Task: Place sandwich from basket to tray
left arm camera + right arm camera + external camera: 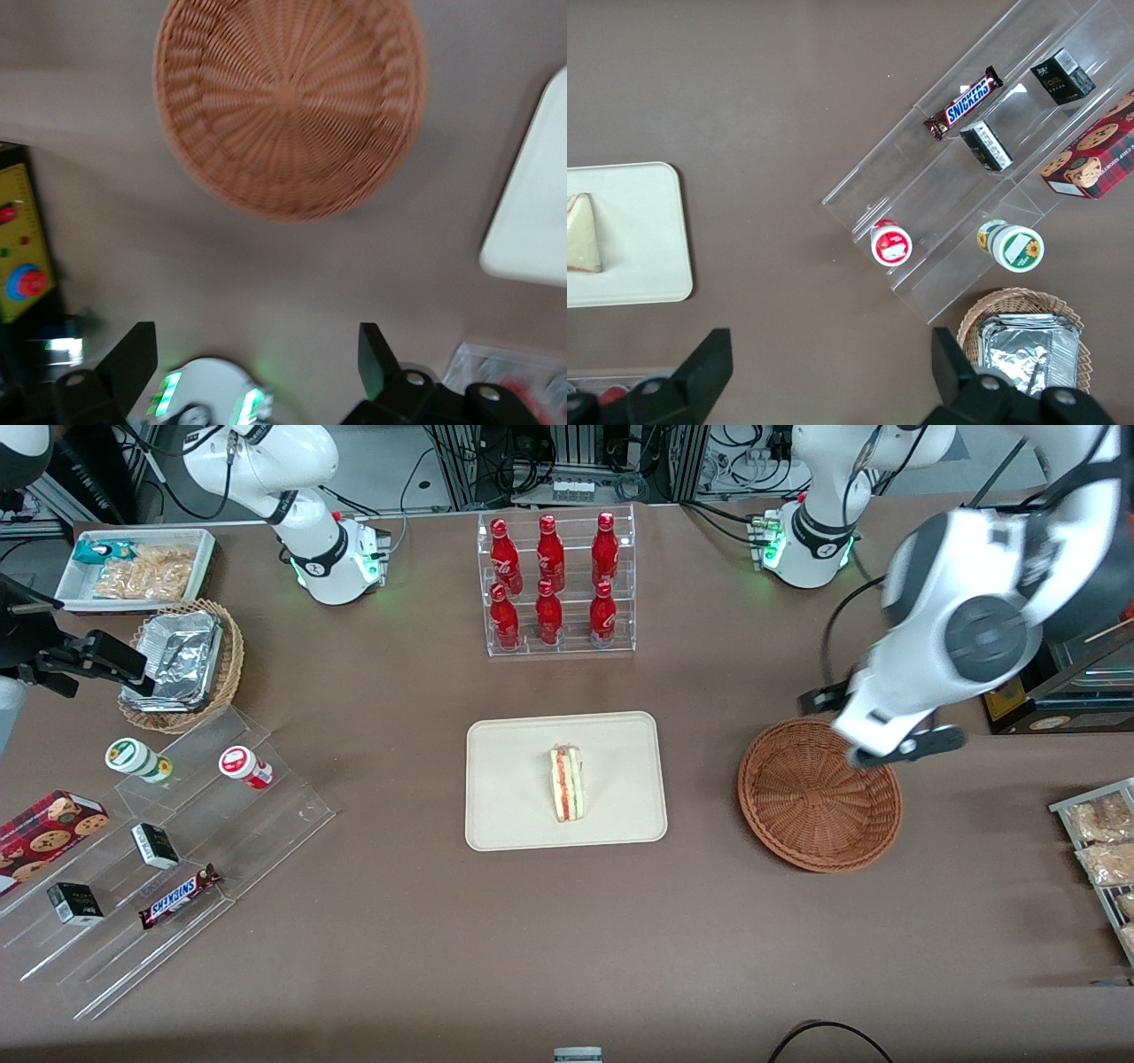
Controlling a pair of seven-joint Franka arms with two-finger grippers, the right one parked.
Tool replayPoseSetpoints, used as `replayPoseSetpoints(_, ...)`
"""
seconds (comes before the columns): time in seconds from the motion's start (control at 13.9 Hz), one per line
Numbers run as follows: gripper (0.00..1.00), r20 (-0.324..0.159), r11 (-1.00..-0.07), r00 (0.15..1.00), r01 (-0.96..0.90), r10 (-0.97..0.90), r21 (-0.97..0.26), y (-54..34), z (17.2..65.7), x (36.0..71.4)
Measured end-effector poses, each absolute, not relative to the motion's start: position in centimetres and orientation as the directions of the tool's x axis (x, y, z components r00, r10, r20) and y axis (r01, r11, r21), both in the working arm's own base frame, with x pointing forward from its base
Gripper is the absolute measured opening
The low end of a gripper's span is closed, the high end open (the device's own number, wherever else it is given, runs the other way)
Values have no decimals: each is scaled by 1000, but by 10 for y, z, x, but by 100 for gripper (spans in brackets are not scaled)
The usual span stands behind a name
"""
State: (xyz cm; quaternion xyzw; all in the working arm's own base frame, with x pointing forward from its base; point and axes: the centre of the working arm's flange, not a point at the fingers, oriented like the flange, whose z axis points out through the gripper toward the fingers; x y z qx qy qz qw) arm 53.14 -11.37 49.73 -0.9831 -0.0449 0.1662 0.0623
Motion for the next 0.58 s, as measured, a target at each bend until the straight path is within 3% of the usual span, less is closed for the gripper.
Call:
replayPoseSetpoints(0.29,100,-362,-996,932,-54,-27,-65,-55,545,515)
replayPoseSetpoints(0.58,100,-318,-995,945,-93,-82,-19,-11,585,519)
